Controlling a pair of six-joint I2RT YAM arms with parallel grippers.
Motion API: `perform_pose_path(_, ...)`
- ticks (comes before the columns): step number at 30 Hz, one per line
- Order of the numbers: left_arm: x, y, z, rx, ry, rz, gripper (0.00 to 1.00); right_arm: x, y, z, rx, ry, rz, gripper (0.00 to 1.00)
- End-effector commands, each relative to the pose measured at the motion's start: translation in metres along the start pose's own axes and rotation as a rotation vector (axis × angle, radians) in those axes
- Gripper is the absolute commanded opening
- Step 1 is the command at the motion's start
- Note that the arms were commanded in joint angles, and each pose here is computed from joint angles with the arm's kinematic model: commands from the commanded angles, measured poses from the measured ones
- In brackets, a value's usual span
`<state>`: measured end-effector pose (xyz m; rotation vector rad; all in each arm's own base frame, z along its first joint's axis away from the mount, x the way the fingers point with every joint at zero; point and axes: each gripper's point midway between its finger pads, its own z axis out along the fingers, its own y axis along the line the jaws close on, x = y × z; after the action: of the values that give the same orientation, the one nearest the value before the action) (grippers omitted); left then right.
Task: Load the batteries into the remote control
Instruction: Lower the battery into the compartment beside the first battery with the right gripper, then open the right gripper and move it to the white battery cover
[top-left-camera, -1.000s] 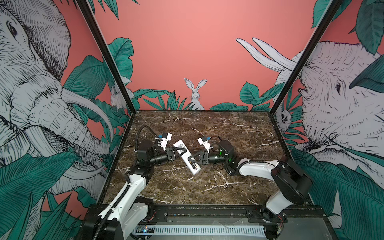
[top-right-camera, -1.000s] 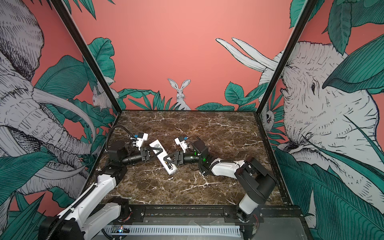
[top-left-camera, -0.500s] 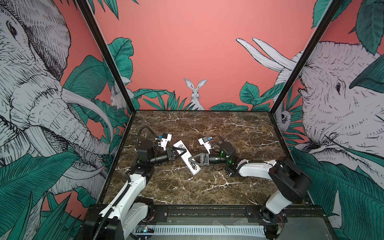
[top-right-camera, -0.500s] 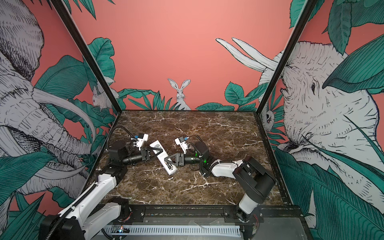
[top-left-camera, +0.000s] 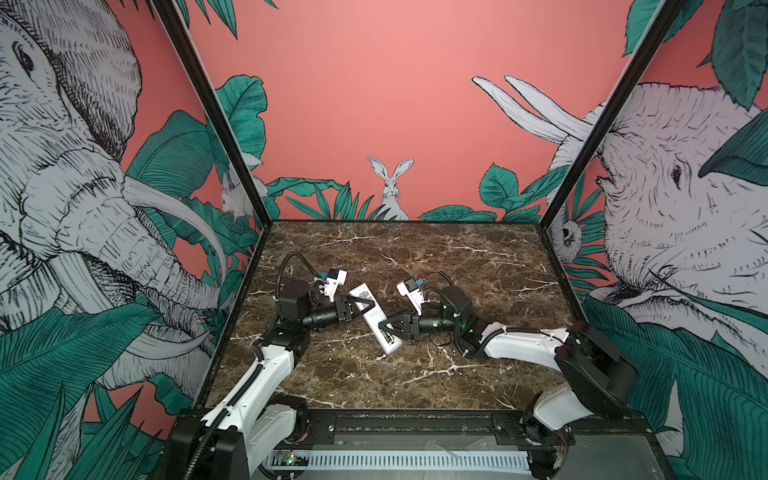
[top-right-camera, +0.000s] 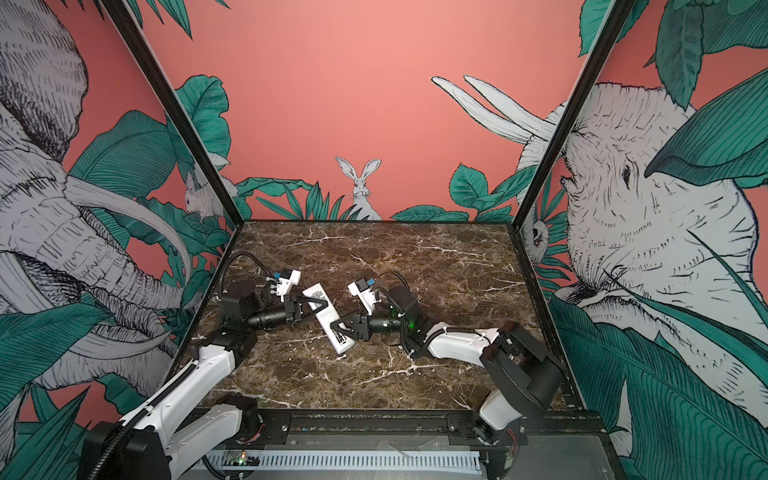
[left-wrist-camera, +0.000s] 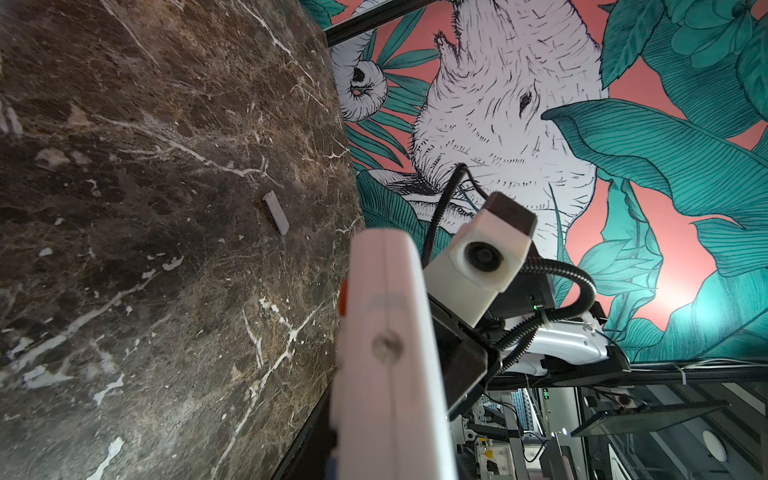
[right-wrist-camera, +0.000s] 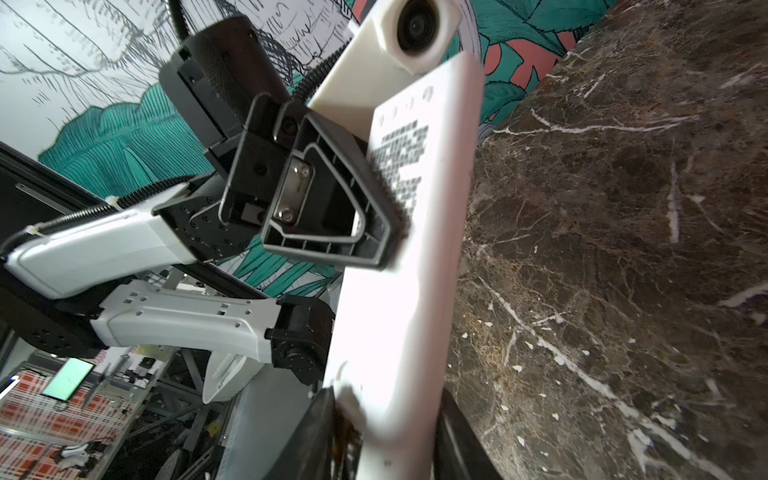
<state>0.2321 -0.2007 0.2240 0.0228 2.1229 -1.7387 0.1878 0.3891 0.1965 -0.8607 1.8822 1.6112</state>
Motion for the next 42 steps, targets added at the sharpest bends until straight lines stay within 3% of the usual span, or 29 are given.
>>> perform_pose_path(1,-0.027,-0.050,-0.006,0.094,-0.074,0.134,0.00,0.081,-0.028,-0.004,0.113,0.260,0.086,0.38)
perform_pose_path(15,-0.029,-0.051,-0.005,0.098,-0.070,0.148,0.00,0.086,-0.042,-0.018,0.272,0.347,0.055,0.28)
perform_pose_path(23,-0.019,-0.021,-0.003,-0.033,-0.028,0.180,0.00,0.047,-0.027,-0.031,0.292,0.249,0.057,0.61)
perform_pose_path(26,-0.017,-0.008,-0.001,-0.065,-0.008,0.188,0.00,0.033,-0.025,-0.047,0.344,0.199,0.051,0.69)
perform_pose_path(31,-0.013,0.010,0.002,-0.124,0.046,0.203,0.00,0.033,-0.057,-0.099,0.625,0.207,0.083,0.74)
perform_pose_path(36,-0.012,0.016,0.002,-0.148,0.064,0.221,0.00,0.055,-0.111,-0.173,0.976,0.323,0.200,0.77)
perform_pose_path(42,-0.010,0.014,0.000,-0.142,0.053,0.231,0.00,0.075,-0.151,-0.207,1.109,0.494,0.274,0.78)
